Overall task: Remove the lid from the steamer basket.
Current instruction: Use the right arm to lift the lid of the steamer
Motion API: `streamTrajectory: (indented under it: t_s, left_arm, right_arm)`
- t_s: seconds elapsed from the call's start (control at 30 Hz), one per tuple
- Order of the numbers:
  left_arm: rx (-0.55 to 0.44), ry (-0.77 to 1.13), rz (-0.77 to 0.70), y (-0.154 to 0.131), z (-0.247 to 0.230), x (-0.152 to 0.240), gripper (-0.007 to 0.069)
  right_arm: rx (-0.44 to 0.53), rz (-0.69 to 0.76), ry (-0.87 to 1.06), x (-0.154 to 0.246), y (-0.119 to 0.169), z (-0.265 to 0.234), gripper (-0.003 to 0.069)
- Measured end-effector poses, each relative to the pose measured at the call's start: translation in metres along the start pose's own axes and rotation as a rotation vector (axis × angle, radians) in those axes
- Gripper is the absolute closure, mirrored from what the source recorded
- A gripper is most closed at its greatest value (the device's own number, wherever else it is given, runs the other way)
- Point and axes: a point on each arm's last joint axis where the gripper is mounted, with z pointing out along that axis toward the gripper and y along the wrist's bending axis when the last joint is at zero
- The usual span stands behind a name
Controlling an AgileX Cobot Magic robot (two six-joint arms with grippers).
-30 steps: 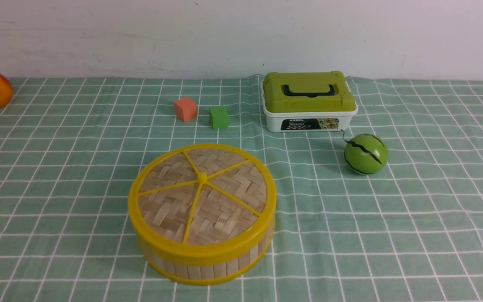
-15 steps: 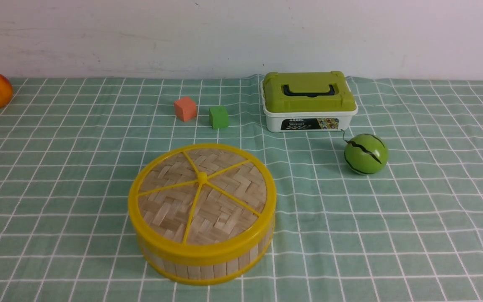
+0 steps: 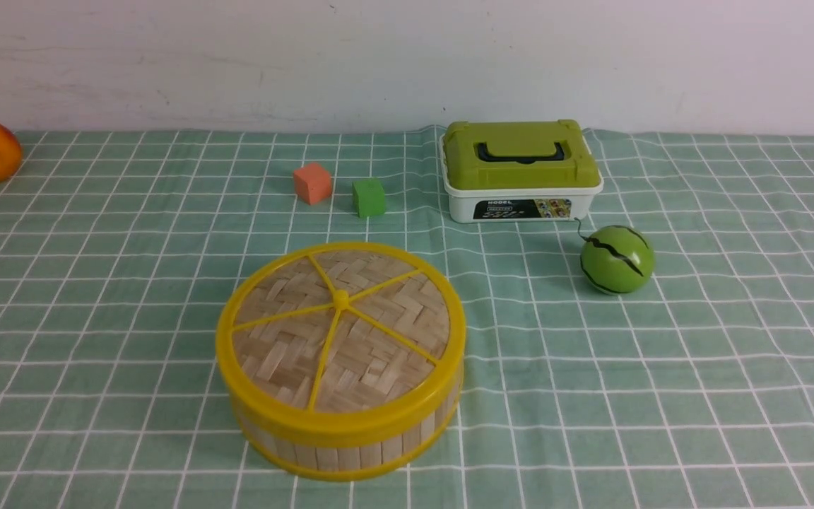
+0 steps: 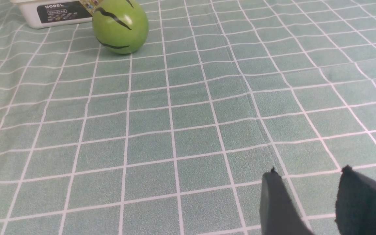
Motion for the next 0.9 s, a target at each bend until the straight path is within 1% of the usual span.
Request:
streamTrajectory:
  t_s: [0.4,0.5,0.53,0.6,0.63,0.67,0.7,0.73,0.77,0.83,0.9]
  left_arm:
    - [0.0,0.0,0.0,0.0,0.0,0.0,0.0386]
    - [0.0,0.0,0.0,0.0,0.0,0.0,0.0386]
    - [0.0,0.0,0.0,0.0,0.0,0.0,0.0386]
    - [0.0,0.0,0.0,0.0,0.0,0.0,0.0386]
    - [0.0,0.0,0.0,0.0,0.0,0.0,0.0386]
    - [0.0,0.0,0.0,0.0,0.0,0.0,0.0386]
    - [0.0,0.0,0.0,0.0,0.0,0.0,0.0386]
    - [0.0,0.0,0.0,0.0,0.0,0.0,0.0386]
    - [0.0,0.0,0.0,0.0,0.0,0.0,0.0386]
    - [0.0,0.0,0.0,0.0,0.0,0.0,0.0386]
    - [0.0,0.0,0.0,0.0,0.0,0.0,0.0386]
  right_arm:
    - [-0.001,0.002,0.0,0.0,0.0,0.0,0.0417]
    - [-0.007,0.02,0.002,0.0,0.001,0.0,0.0417]
    - [-0.018,0.06,0.004,0.0,0.002,0.0,0.0417]
    - [-0.065,0.248,0.017,0.001,0.006,0.0,0.0417]
    - [-0.078,0.299,0.021,0.001,0.007,0.0,0.0417]
    - [-0.104,0.411,0.031,0.001,0.01,-0.001,0.0417]
    - [-0.177,0.728,0.073,0.001,0.017,-0.001,0.0417]
    - [-0.183,0.758,0.081,0.001,0.018,-0.001,0.0417]
    - [-0.212,0.89,0.104,0.001,0.02,-0.002,0.0417]
    - [-0.246,1.031,0.128,0.001,0.024,-0.002,0.0417]
    - [-0.249,1.031,0.128,0.001,0.024,-0.002,0.0417]
